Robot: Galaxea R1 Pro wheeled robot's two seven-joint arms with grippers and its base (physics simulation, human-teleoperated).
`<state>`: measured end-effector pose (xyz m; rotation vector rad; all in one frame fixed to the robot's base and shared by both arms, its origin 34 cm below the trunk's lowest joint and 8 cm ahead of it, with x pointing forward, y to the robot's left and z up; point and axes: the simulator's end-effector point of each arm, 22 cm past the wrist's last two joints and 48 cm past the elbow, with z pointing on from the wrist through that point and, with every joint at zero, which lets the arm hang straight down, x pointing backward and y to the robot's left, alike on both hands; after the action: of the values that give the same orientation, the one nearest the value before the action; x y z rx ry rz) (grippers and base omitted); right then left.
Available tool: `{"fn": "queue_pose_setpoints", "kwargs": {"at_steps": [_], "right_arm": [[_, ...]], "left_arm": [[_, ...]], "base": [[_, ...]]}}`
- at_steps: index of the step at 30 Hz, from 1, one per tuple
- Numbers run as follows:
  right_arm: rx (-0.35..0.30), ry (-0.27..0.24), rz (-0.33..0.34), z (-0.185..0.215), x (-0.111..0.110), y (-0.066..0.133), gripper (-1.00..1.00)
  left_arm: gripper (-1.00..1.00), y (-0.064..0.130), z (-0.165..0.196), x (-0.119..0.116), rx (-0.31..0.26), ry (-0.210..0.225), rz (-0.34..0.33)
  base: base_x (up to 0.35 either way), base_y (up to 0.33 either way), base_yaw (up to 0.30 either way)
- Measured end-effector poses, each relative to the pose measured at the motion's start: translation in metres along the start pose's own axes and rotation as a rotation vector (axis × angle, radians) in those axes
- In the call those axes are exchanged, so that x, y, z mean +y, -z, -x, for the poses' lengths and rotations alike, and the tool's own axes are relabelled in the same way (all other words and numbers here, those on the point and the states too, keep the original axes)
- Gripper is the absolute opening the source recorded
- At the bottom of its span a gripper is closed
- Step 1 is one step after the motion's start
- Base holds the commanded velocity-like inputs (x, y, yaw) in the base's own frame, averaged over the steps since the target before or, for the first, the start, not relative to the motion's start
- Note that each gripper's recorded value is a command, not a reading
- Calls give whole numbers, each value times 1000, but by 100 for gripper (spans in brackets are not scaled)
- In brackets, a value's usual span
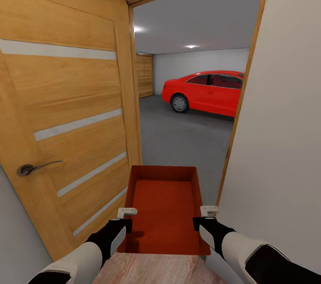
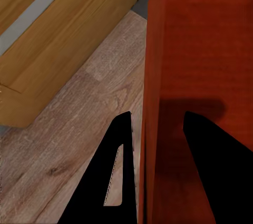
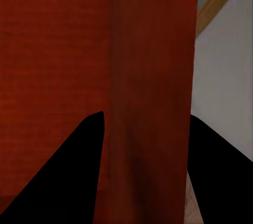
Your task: Move the two storage containers from the living room to the garage. In the garage, place one container on the floor and stack the other container on top of it (either order is fine).
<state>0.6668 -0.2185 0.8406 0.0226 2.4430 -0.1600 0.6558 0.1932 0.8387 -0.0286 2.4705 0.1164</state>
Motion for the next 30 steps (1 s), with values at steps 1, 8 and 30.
{"fn": "queue_pose_setpoints", "kwargs": {"at_steps": [1,8,30], "right_arm": [[0,0,0,0,0,0,-100],[0,0,0,0,0,0,-100],[-2,0,0,0,0,0,-100]], "left_arm": [[-100,0,0,0,0,0,0],[-100,0,0,0,0,1,0],[-100,0,0,0,-1,1,0]], "base": [[147,260,-7],[158,276,-1],[78,128,-116]]}}
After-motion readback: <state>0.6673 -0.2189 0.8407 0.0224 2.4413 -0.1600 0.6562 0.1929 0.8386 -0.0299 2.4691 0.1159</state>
